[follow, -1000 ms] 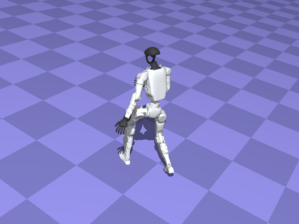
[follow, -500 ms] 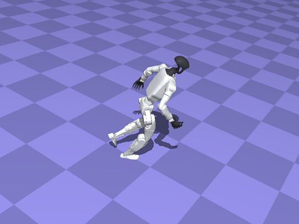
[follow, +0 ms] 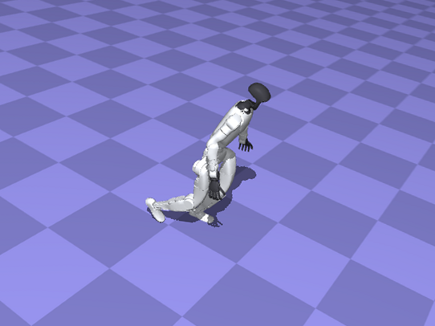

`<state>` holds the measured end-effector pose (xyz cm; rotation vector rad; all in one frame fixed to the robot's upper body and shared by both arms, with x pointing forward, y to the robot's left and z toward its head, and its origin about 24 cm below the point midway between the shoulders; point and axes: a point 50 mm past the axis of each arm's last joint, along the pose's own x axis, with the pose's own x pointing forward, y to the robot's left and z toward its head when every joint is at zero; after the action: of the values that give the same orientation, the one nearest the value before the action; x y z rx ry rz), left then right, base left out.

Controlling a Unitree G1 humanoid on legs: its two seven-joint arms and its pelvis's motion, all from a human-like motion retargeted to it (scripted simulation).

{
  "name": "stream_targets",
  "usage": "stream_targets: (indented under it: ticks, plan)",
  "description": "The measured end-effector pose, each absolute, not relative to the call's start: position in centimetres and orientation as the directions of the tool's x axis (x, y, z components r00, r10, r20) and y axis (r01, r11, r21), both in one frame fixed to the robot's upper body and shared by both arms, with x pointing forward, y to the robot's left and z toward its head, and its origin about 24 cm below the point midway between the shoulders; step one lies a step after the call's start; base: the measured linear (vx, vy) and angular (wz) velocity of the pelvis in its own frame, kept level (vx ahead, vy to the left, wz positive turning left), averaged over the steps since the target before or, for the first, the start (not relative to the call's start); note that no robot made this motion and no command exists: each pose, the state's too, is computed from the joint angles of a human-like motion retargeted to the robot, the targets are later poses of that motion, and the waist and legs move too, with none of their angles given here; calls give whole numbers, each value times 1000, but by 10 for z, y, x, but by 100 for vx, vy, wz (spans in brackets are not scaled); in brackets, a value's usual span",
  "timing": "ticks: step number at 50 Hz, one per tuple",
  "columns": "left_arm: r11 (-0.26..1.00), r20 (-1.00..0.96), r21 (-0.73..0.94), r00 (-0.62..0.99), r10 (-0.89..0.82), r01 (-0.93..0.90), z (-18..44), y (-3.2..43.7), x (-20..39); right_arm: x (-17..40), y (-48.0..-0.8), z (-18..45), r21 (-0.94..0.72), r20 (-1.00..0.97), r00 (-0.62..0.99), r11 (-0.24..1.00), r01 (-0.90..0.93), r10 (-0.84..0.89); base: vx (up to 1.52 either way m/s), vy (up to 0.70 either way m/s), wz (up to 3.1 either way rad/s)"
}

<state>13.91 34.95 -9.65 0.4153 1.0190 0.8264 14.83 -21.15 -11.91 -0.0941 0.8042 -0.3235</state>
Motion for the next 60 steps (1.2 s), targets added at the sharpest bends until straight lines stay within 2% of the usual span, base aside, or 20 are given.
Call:
stream_targets:
  ticks: [3,9,13,15,17,20,23,26,29,33,37,40,42,44,45,47,49,51,55,60]
  plan:
    - [742,-555,501,492,671,-446,-84,315,194,87,-225,-144,-469,-750,477,877,106,-459,90,13,70]
    - [959,-271,141,922,275,-245,-20,238,271,-25,-264,-157,-331,-937,73,935,126,-341,107,-9,91]
    - [973,-163,-231,986,-23,-15,12,202,292,-55,-284,-153,-308,-941,-184,946,106,-285,120,-18,24]
    - [904,-174,-418,968,-179,91,6,192,287,-48,-289,-152,-289,-936,-222,957,37,-274,116,-16,-92]
    - [888,-258,-455,946,-197,61,-16,195,270,-17,-290,-154,-290,-947,-135,956,-42,-293,108,-10,-142]
    - [983,-498,-92,862,93,-159,-64,218,225,63,-284,-151,-467,-873,187,882,-54,-451,103,0,-123]
    - [891,-694,453,625,357,-7,-121,246,138,142,-260,-128,-527,-695,520,844,101,-497,108,9,-73]
    - [807,-855,506,305,420,305,-152,270,42,209,-220,-87,-273,-540,779,942,196,-319,105,12,-41]
    - [881,-889,440,-54,455,175,-151,291,-47,251,-184,-39,26,-349,935,997,71,-57,111,22,-78]
    - [752,-797,596,-315,514,-281,-118,331,-116,277,-157,-15,260,-286,932,954,-146,221,116,34,-69]
    - [454,-712,668,-328,621,-589,-85,376,-128,265,-173,-40,397,-425,849,907,-138,315,118,39,42]
    - [236,-566,698,-319,760,-676,-69,406,-100,231,-209,-72,237,-552,834,956,172,-13,117,39,51]
    - [110,-458,727,-359,813,-678,-69,413,-65,194,-225,-99,-46,-638,703,926,374,-315,106,30,45]
    - [90,-465,710,-369,805,-699,-80,405,-27,146,-235,-127,-349,-700,512,864,364,-498,100,25,83]
    - [128,-510,682,-343,788,-720,-88,397,-5,119,-239,-139,-467,-725,418,837,286,-547,100,21,116]
    - [366,-679,542,-137,721,-756,-108,370,43,66,-246,-157,-492,-834,260,870,48,-486,104,16,143]
    - [675,-786,358,182,591,-646,-122,333,92,20,-256,-164,-300,-953,81,942,-152,-291,110,6,165]
    - [890,-759,274,487,433,-365,-117,295,143,-12,-271,-160,-74,-991,-88,969,-236,-97,116,-5,159]
    - [888,-391,451,915,100,95,-45,230,241,-40,-303,-141,97,-966,-258,947,-308,15,121,-18,121]
    - [827,59,538,971,-230,164,58,172,291,-23,-321,-130,212,-944,-321,884,-417,75,121,-21,-20]
